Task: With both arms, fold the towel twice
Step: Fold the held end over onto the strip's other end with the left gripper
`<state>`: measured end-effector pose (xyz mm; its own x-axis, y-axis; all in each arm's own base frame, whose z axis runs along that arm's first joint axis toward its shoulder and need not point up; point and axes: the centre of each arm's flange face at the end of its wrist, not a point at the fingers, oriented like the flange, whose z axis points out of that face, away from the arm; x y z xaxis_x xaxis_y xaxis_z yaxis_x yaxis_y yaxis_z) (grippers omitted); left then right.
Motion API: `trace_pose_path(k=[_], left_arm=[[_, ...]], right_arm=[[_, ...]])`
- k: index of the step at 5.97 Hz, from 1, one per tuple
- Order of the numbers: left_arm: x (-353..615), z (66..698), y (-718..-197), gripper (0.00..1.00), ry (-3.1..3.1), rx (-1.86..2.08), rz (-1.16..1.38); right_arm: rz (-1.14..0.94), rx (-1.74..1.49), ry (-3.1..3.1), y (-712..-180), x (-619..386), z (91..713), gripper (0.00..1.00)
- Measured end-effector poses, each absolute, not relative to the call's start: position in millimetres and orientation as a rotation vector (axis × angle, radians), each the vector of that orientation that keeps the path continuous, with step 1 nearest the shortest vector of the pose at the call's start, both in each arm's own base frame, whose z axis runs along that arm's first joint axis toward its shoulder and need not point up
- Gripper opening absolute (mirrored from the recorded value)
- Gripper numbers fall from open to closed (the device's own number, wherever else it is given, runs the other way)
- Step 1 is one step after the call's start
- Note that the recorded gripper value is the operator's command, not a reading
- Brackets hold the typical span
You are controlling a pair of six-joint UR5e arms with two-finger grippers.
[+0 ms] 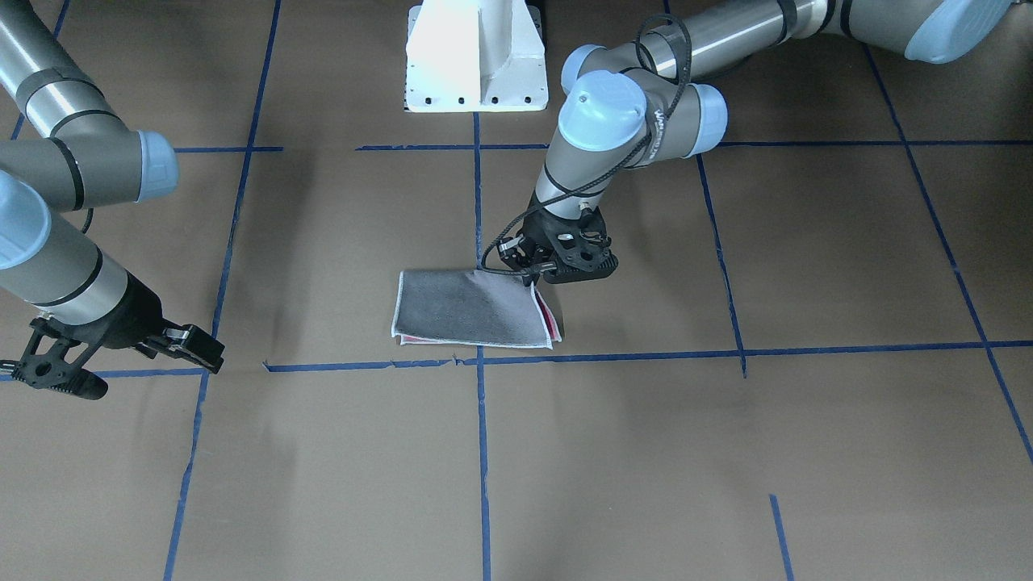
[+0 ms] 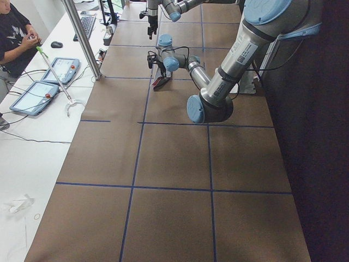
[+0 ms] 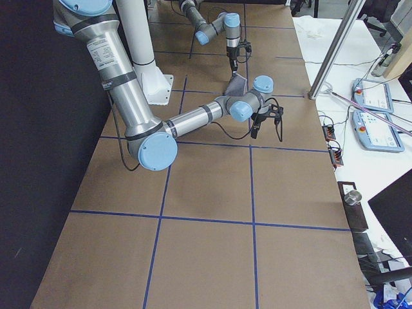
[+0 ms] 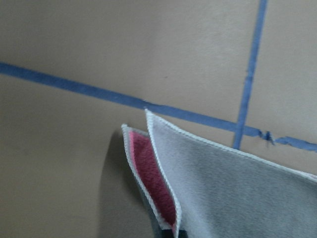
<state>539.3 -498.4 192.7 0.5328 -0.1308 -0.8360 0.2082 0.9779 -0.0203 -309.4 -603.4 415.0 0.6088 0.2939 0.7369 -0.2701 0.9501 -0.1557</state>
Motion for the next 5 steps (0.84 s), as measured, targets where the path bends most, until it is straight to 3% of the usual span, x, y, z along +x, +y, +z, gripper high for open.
trace_pose_path(k=[5], left_arm=[[626.3,116.4,-460.4,0.00,0.912,0.378,0.183]], right_arm=[[0.339,-0.044,-0.852,-602.2,-299.7,427.0,1.00]])
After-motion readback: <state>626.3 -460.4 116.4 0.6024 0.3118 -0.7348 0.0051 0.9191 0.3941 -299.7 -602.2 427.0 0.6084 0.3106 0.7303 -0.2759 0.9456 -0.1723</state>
